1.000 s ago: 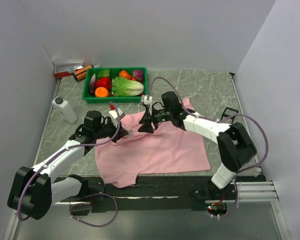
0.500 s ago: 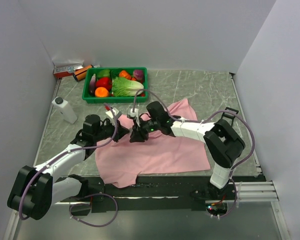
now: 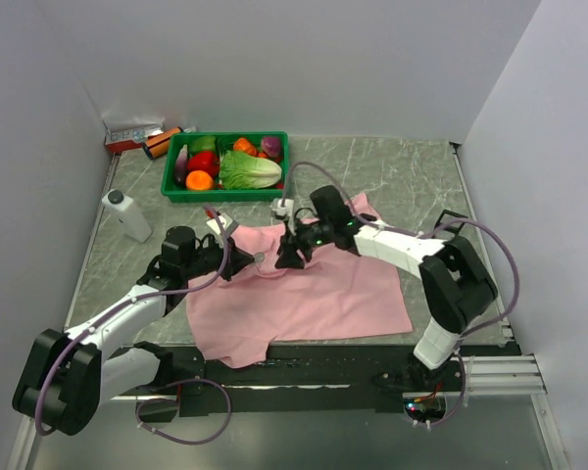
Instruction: Remove the brooch from the garment
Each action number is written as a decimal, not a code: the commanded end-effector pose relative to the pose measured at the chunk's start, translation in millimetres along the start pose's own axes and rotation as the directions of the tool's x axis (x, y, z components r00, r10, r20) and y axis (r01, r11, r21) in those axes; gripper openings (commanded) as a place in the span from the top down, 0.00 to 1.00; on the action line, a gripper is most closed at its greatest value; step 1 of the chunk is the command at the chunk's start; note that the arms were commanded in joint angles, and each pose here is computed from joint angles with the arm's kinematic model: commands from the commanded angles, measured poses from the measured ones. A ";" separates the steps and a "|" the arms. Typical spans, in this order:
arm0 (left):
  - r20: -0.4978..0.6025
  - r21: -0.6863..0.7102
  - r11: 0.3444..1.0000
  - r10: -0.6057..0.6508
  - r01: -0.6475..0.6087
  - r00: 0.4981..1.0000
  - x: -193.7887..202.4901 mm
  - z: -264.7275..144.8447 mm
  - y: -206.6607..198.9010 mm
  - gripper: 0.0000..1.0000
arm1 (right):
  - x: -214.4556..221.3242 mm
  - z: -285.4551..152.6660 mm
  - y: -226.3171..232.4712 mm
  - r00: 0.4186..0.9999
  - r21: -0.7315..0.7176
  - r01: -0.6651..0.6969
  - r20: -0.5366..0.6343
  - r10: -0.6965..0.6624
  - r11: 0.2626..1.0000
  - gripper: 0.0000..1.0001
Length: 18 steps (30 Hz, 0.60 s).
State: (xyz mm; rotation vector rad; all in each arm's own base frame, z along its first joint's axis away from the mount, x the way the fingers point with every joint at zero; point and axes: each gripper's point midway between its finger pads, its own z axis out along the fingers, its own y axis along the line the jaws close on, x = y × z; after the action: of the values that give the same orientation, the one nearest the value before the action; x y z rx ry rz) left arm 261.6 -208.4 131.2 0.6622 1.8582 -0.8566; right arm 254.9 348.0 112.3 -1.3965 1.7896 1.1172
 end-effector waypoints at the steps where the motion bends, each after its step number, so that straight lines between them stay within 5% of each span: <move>1: 0.068 0.088 0.993 0.077 -0.082 0.995 -26.0 -1.6 -18.1 0.99 | -33.8 -33.5 -5.8 0.963 0.051 0.263 0.049 -0.265 0.964 0.43; 10: 0.076 0.155 0.982 0.101 -0.111 0.992 -34.7 3.2 -31.3 0.99 | -47.6 -5.6 -7.8 0.947 -0.003 0.311 0.090 -0.309 0.950 0.38; 18: 0.056 0.170 0.979 0.108 -0.116 0.993 -30.5 2.4 -34.7 0.99 | -44.5 1.2 -0.5 0.950 -0.052 0.304 0.087 -0.299 0.951 0.48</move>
State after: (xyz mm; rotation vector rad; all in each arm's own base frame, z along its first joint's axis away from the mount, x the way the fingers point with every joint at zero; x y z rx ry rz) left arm 248.7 -226.4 149.1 0.7817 1.7784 -0.9452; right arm 265.7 357.3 133.4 -1.5516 1.5259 1.0365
